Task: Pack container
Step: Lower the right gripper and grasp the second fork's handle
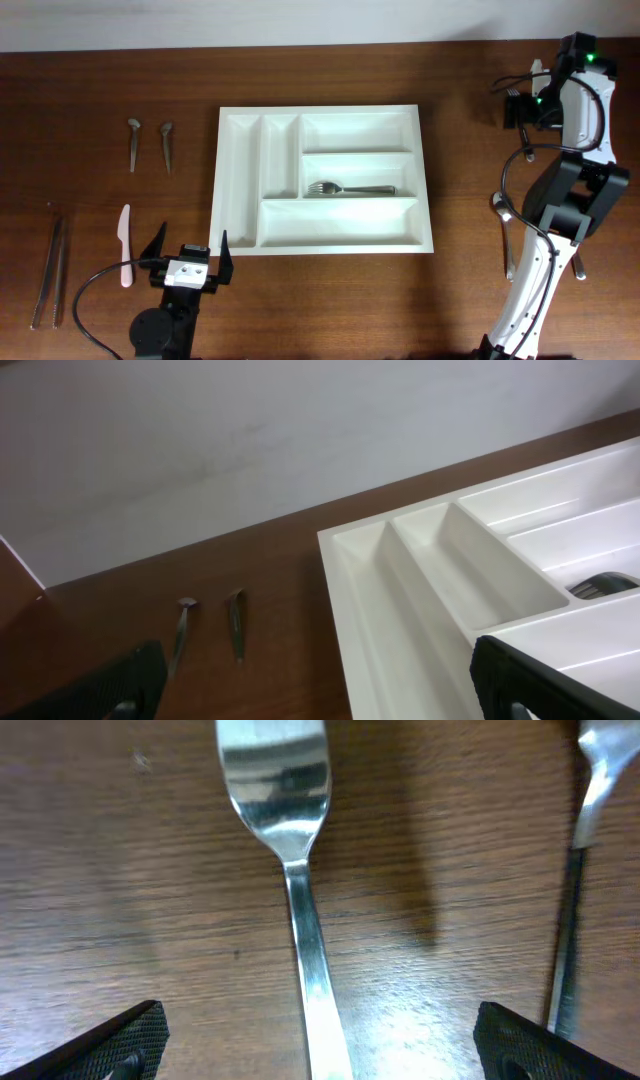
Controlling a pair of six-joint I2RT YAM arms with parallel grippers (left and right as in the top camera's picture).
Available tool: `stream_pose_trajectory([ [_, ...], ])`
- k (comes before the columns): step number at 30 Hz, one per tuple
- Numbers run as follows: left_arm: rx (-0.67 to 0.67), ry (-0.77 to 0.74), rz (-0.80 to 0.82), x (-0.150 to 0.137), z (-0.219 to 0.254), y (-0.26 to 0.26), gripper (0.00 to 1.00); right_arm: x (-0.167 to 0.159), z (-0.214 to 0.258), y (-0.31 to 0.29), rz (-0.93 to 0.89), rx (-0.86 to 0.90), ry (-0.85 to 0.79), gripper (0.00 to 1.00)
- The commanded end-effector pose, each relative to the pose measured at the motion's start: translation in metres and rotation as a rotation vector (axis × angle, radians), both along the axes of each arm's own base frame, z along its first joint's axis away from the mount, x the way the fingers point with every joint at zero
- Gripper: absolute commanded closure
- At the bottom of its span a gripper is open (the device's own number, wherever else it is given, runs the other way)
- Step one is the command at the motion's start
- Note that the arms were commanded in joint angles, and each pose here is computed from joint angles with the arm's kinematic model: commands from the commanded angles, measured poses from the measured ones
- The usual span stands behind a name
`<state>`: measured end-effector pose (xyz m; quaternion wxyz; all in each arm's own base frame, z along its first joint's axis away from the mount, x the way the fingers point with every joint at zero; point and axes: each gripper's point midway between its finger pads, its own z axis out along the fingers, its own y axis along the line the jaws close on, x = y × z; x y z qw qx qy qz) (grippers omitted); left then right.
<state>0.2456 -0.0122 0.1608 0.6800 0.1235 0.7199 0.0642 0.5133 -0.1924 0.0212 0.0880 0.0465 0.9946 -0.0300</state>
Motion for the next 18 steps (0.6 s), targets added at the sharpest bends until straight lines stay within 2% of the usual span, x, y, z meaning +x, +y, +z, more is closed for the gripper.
stream_pose_trajectory([
  [1, 0.009, 0.003, 0.009, 0.0, -0.002, 0.002, 0.01, -0.005, -0.013, -0.003, -0.021, -0.004, 0.032, 0.01],
  [18, 0.008, 0.003, 0.009, 0.0, -0.002, 0.002, 0.01, -0.002, -0.026, -0.006, 0.004, -0.017, 0.035, 0.01],
])
